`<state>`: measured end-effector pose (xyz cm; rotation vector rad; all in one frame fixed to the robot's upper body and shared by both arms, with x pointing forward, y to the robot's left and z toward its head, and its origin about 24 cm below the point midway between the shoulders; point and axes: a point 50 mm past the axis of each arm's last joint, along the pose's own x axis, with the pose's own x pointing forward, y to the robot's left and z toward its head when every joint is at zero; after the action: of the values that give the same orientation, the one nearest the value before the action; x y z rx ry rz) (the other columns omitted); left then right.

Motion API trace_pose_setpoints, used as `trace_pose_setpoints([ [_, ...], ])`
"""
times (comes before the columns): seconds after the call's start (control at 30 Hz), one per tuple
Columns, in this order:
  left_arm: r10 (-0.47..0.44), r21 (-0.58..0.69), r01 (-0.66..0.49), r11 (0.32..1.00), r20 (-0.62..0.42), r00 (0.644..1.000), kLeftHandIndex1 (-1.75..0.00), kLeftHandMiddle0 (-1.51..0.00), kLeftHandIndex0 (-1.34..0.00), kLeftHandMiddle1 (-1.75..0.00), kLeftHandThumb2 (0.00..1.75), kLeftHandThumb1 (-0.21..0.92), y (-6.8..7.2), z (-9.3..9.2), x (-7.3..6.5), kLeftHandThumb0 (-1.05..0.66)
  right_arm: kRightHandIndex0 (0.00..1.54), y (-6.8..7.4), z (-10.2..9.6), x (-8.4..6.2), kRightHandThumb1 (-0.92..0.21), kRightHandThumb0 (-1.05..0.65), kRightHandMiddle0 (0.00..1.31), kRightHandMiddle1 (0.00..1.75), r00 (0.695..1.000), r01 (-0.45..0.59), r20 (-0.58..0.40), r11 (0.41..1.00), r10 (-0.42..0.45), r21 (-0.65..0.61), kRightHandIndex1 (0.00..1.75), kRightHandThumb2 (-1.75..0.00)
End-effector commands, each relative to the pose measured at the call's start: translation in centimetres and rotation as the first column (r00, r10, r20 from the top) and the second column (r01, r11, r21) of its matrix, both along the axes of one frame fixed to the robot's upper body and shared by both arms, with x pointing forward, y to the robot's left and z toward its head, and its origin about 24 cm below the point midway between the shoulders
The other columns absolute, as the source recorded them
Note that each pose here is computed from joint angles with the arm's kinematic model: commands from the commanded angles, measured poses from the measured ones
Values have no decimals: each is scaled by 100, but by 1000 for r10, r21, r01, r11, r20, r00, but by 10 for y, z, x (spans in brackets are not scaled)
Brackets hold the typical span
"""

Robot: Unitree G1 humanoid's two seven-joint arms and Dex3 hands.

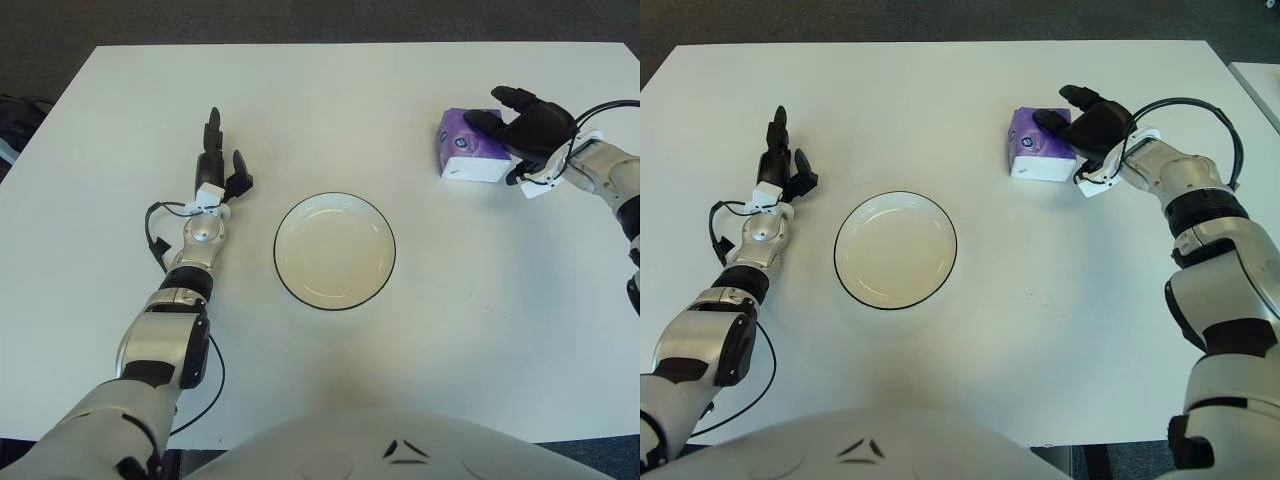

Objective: Put the tissue paper into the plate.

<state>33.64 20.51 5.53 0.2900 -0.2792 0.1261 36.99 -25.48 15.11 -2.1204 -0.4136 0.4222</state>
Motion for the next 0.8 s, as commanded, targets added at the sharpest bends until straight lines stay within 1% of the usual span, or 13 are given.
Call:
trace_pose_setpoints([
  [0.0, 46, -11, -53, 999, -338, 940, -3, -5, -1, 0, 105, 92, 7, -89, -60, -91, 7, -1, -40, -13, -81, -82, 0, 19, 990, -20, -143, 1000, 18, -14, 2, -26],
  [0.1, 42, -9, -48, 999, -337, 941, -4, -5, 0, 0, 106, 92, 6, -89, -60, -92, 9, 0, -42, -14, -80, -81, 0, 26, 993, -30, -117, 1000, 31, 9, 3, -27],
  [0.3, 33, -4, -37, 999, -337, 941, -3, -4, 0, 0, 107, 92, 6, -89, -59, -92, 12, 5, -36, -11, -77, -80, 0, 37, 995, -74, -71, 997, 76, 24, 3, -30],
  [0.53, 32, 9, -31, 999, -334, 942, -1, -3, 0, 0, 107, 92, 5, -89, -60, -92, 17, 8, -33, -11, -70, -78, 0, 43, 993, -108, -43, 994, 110, 35, 3, -44],
  [0.73, 34, 9, -33, 999, -333, 942, 0, -3, 0, 0, 108, 92, 5, -89, -60, -92, 25, 11, -31, -10, -64, -74, 0, 50, 990, -137, -25, 989, 139, 51, 4, -55],
  [0.77, 35, 9, -34, 999, -333, 942, 0, -3, 0, 0, 108, 92, 4, -89, -60, -92, 27, 12, -31, -10, -62, -72, 0, 52, 989, -144, -21, 988, 146, 53, 5, -58],
])
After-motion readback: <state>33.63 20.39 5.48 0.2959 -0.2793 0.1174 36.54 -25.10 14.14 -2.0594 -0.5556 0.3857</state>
